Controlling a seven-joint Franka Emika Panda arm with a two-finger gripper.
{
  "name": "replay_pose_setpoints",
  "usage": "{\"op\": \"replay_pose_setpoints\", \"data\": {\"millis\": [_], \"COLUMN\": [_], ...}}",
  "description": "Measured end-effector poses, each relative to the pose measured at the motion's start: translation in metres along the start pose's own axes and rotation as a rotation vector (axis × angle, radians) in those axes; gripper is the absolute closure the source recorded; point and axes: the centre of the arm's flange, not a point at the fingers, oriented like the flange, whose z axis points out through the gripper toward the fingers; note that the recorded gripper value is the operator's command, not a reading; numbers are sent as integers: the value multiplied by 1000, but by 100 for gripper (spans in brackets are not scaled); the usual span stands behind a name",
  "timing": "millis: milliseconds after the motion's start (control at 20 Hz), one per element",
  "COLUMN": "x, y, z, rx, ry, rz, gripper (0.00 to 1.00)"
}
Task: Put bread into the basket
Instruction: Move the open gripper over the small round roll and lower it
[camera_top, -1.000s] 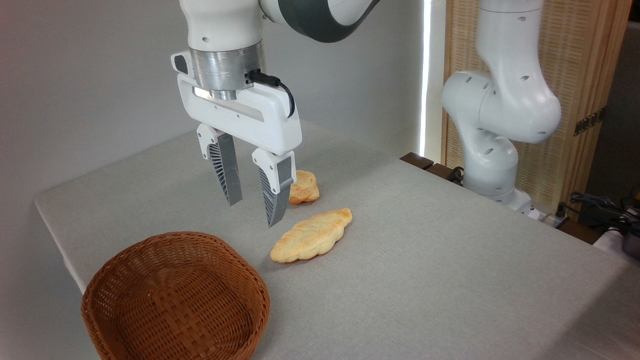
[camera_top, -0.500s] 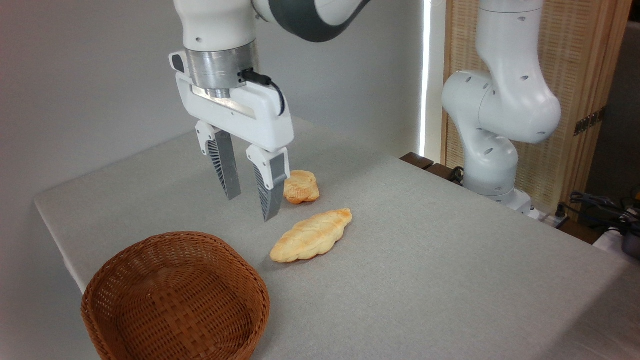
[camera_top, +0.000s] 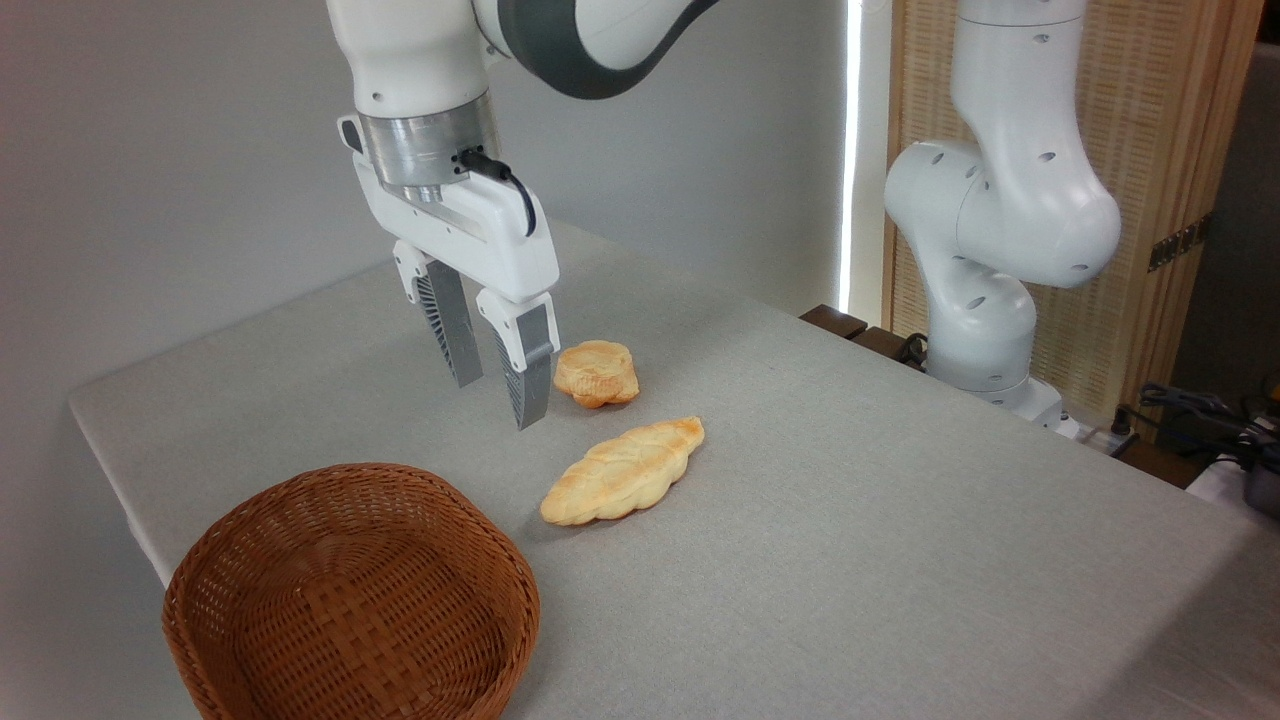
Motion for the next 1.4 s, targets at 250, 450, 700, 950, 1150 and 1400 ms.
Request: {"op": "replay_pose_setpoints", "data": {"millis": [250, 450, 700, 950, 1150, 1400], "x": [4, 2, 1, -2, -4, -1], "y": [23, 49, 84, 118, 141, 163], "z": [10, 16, 29, 58, 73, 80], "rx": [-12, -29, -51, -77, -88, -89], "ry": [-21, -56, -102, -165, -197, -212], "rz": [39, 78, 136, 194, 236, 280], "gripper": [0, 0, 0, 0, 0, 0]}}
